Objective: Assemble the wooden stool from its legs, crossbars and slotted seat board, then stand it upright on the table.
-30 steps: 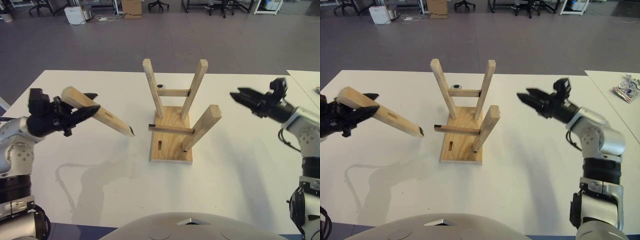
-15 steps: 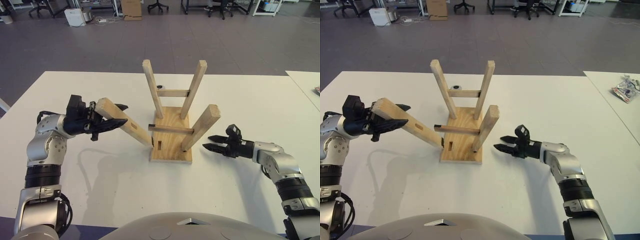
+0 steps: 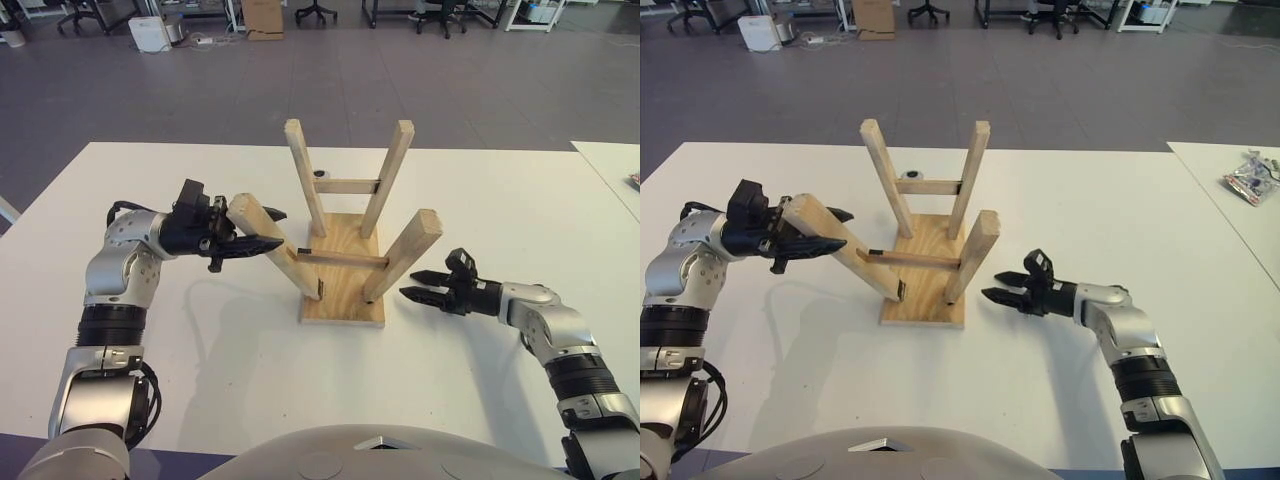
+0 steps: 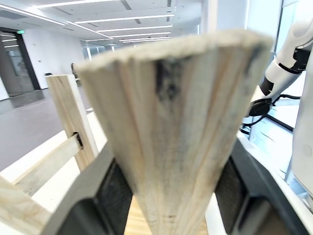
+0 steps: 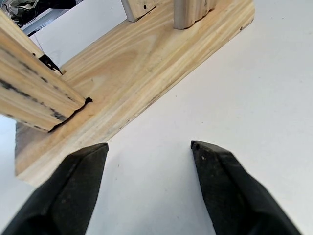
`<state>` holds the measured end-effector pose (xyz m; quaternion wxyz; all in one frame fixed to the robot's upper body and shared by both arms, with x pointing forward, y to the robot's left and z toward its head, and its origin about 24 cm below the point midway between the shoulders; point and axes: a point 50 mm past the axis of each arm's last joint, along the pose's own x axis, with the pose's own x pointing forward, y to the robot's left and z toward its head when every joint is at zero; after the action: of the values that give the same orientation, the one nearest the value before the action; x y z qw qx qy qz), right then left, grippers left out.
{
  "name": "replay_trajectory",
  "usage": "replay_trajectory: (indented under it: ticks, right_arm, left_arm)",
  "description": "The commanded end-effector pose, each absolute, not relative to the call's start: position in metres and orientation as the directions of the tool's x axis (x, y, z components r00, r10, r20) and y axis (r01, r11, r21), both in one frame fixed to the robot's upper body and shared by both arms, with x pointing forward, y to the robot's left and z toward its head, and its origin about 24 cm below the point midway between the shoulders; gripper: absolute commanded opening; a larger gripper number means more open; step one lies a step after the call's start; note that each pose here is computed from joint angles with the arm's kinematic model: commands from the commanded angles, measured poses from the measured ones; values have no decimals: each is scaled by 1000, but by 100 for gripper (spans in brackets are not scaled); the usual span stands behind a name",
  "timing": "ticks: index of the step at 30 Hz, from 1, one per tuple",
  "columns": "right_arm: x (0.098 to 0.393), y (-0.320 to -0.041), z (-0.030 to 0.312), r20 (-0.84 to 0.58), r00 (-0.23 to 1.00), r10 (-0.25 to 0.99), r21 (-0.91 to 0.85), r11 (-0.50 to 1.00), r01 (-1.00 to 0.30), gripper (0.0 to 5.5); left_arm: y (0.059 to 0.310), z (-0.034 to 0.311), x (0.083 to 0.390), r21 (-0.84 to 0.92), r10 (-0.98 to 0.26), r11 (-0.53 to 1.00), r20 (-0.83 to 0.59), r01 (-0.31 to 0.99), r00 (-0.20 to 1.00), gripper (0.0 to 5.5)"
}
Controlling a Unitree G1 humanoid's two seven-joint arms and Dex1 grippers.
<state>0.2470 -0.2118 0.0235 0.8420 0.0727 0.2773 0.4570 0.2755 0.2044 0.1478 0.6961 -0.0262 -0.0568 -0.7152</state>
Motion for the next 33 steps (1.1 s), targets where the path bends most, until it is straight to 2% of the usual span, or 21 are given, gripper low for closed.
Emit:
replay_trajectory:
  ticks: [1, 5, 11, 14, 16, 20, 25, 33]
  right_arm:
    - [246, -207, 18, -419, 409, 811, 397, 569, -720, 317]
    - [245, -204, 17, -414, 408, 814, 397, 564, -724, 317]
    - [243, -200, 16, -402, 407, 820, 399, 557, -728, 317]
    - [240, -198, 15, -396, 408, 823, 405, 555, -727, 317]
    - [237, -192, 14, -395, 388, 833, 405, 537, -740, 317]
    - [238, -185, 15, -385, 370, 846, 404, 515, -756, 317]
    - [240, -185, 17, -384, 371, 846, 393, 513, -763, 317]
    - [240, -183, 19, -383, 371, 846, 364, 507, -782, 317]
  left_arm:
    - [203, 155, 282, 53, -997, -57, 49, 997, -59, 204]
    - [197, 150, 284, 62, -997, -58, 49, 996, -61, 204]
    - [197, 127, 275, 57, -999, 30, 18, 998, 29, 203]
    - [193, 118, 263, -11, -997, 82, -12, 997, 82, 203]
    - [190, 110, 259, -121, -994, 107, -41, 987, 102, 203]
    - [183, 98, 260, -252, -989, 138, -88, 958, 120, 203]
    - [177, 85, 251, -264, -983, 140, -154, 954, 102, 203]
    - [166, 56, 225, -251, -956, 241, -228, 938, 185, 203]
